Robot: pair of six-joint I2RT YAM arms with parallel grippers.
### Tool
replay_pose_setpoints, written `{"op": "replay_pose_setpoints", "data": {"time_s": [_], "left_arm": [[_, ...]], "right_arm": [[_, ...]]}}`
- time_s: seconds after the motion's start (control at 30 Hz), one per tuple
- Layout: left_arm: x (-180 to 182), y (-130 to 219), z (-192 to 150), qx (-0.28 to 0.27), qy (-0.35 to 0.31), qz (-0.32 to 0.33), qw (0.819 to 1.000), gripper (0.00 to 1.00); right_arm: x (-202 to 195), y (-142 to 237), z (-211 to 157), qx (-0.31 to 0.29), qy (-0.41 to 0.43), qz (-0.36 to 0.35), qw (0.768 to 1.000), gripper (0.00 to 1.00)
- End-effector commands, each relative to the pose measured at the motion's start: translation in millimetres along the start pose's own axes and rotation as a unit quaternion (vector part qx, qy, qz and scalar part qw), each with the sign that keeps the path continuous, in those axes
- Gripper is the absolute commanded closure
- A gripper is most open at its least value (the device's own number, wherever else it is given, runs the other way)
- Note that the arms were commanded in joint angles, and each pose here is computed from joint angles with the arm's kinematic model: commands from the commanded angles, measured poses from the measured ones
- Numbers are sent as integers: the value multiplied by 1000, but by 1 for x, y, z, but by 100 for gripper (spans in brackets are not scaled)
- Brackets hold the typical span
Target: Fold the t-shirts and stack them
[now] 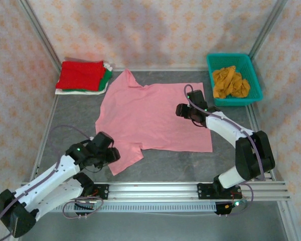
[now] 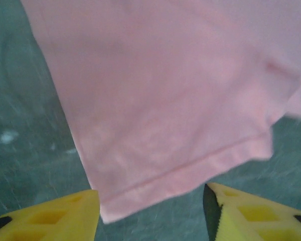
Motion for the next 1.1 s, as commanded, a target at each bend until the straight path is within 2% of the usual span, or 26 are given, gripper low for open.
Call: {"op": "replay_pose_setpoints", "data": {"time_s": [0.0, 0.17, 0.57, 0.67, 0.7, 0.77, 1.0, 1.07], "left_arm": [[11, -15, -21, 44, 36, 35, 998, 47], [2, -31, -24, 58, 23, 25, 998, 48], [8, -42, -26, 70, -6, 87, 994, 50], [9, -45, -24, 64, -14, 97, 993, 62], [8, -46, -24, 64, -16, 97, 993, 62], [8, -47, -22, 57, -22, 107, 992, 77], [6, -41, -14, 18, -33, 106, 994, 91], [8, -36, -12, 8, -30, 110, 993, 100]], "right_arm": [[-4, -2, 0, -16, 12, -18, 1000, 43], [-6, -5, -2, -16, 11, -23, 1000, 43], [-11, -6, -10, -12, 7, -34, 999, 43], [-11, -6, -10, -14, 6, -34, 999, 43], [-11, -5, -9, -14, 5, -33, 999, 43], [-10, -2, -9, -15, 5, -31, 999, 43], [-15, 27, -15, -23, -2, -40, 999, 42], [-21, 36, -22, -19, -10, -55, 998, 40]]}}
Point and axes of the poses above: each hand's point on the last joint's axis, 136 mm out from that joint toward the fingers, its own y axis back along the fingers, its own x axis along the line the jaws close on, z = x × y, the point moved 8 cm from there along y, back along the fingers, and after that the axes turned 3 degrees about y, right-handed, at the moved point
